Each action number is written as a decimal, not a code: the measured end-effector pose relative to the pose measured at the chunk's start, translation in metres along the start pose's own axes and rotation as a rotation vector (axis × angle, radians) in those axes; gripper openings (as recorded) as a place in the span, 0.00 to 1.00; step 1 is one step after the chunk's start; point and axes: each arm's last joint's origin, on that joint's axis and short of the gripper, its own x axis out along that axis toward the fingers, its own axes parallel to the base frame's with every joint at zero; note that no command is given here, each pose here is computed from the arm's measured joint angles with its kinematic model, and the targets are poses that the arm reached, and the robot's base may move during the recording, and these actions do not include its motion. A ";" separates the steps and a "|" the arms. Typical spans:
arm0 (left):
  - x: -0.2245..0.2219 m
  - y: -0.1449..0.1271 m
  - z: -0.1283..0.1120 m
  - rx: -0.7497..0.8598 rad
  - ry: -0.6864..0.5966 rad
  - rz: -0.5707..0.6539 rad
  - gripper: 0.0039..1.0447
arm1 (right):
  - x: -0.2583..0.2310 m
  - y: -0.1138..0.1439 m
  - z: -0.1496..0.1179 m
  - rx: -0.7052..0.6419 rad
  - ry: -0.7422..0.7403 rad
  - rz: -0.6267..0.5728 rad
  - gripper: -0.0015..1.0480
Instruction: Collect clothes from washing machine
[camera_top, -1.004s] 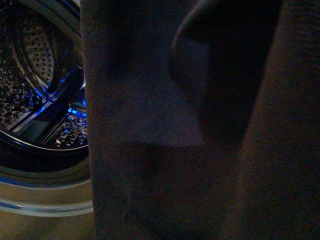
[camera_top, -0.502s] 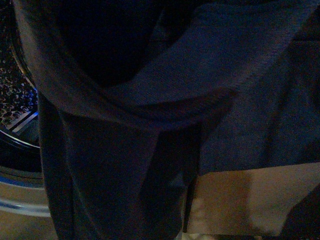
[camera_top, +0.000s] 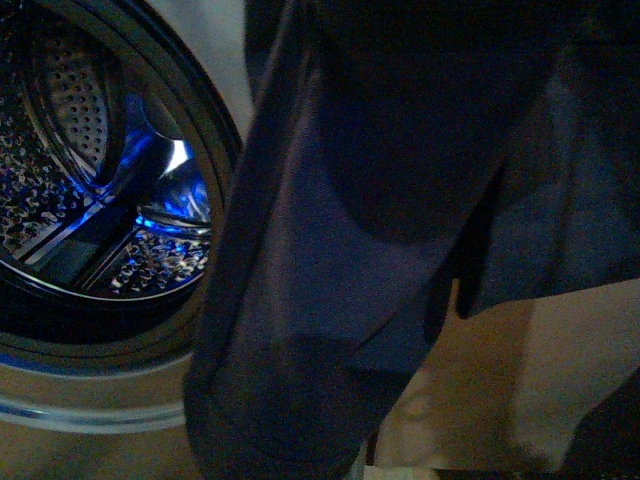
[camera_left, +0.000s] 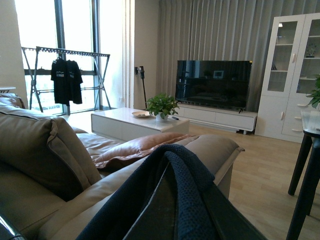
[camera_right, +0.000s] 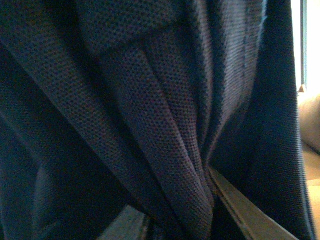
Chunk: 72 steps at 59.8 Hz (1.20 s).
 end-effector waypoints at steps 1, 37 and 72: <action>0.000 0.000 0.000 0.000 0.000 0.000 0.04 | -0.001 -0.001 0.001 -0.003 -0.003 -0.003 0.15; -0.001 -0.001 0.003 0.004 -0.010 -0.002 0.94 | -0.076 -0.119 0.143 -0.307 -0.175 -0.262 0.05; -0.001 -0.001 0.003 0.004 -0.010 -0.002 0.94 | -0.199 -0.253 0.197 -0.222 0.220 -0.721 0.05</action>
